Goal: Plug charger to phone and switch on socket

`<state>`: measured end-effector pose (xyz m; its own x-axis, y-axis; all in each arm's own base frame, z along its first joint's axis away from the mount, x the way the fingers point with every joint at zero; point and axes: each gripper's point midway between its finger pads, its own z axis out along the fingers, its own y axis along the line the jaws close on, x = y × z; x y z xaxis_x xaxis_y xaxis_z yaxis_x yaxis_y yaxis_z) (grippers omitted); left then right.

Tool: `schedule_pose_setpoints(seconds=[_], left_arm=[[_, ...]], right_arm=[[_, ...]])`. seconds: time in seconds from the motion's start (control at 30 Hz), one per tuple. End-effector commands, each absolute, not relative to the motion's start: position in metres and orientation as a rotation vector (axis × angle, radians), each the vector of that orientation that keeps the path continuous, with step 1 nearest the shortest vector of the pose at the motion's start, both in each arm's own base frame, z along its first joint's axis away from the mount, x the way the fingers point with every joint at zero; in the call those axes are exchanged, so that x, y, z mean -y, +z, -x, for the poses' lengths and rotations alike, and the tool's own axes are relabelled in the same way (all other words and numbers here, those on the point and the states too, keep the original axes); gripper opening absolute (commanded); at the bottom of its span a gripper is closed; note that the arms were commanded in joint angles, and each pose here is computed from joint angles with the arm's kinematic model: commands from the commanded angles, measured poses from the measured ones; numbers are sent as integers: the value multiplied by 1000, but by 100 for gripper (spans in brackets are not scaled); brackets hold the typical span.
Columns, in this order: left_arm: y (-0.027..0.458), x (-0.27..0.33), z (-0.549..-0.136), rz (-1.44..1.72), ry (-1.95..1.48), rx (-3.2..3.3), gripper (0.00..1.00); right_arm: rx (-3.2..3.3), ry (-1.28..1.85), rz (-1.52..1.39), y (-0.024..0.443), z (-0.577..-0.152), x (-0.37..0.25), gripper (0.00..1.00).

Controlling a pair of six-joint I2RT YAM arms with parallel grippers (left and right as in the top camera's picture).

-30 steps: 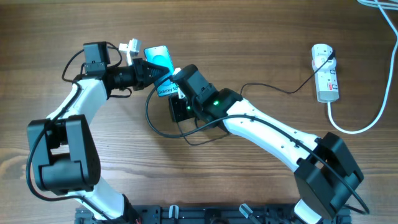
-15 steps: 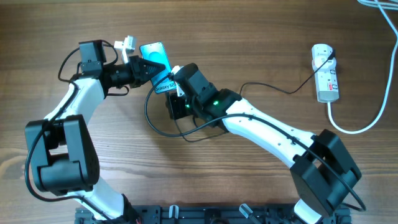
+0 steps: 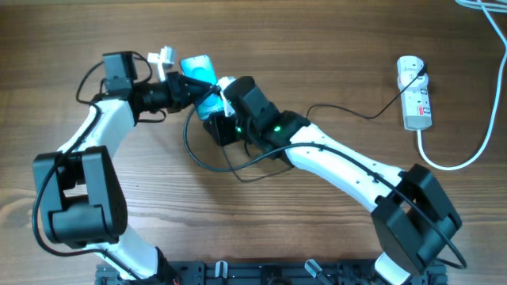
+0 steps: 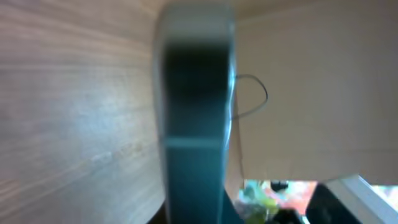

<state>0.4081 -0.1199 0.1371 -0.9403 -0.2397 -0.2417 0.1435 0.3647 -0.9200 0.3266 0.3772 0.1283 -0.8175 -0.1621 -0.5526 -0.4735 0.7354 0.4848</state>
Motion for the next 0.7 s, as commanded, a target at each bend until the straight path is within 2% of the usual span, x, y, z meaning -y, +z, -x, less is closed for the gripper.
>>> schedule_pose_setpoints(seconds=[0.0, 0.1, 0.13, 0.23, 0.47, 0.67], left_arm=[[145, 131, -397, 30, -1676, -2276, 4], [145, 131, -397, 30, -1676, -2276, 4], [145, 131, -397, 32, -1670, -2279, 4], [136, 126, -402, 70, -1592, -2313, 4], [95, 135, -409, 219, -1287, -2511, 4], [71, 162, -400, 365, -1114, -2648, 4]], right_arm=[[-2428, 832, 470, 142, -338, -372, 57], [-2443, 813, 473, 152, -332, -360, 96], [-2438, 802, 467, 161, -333, -351, 99], [-2481, 753, 369, 173, -342, -310, 100], [-2669, 518, 123, 141, -359, -223, 100], [-2666, 509, 117, 142, -360, -221, 100]])
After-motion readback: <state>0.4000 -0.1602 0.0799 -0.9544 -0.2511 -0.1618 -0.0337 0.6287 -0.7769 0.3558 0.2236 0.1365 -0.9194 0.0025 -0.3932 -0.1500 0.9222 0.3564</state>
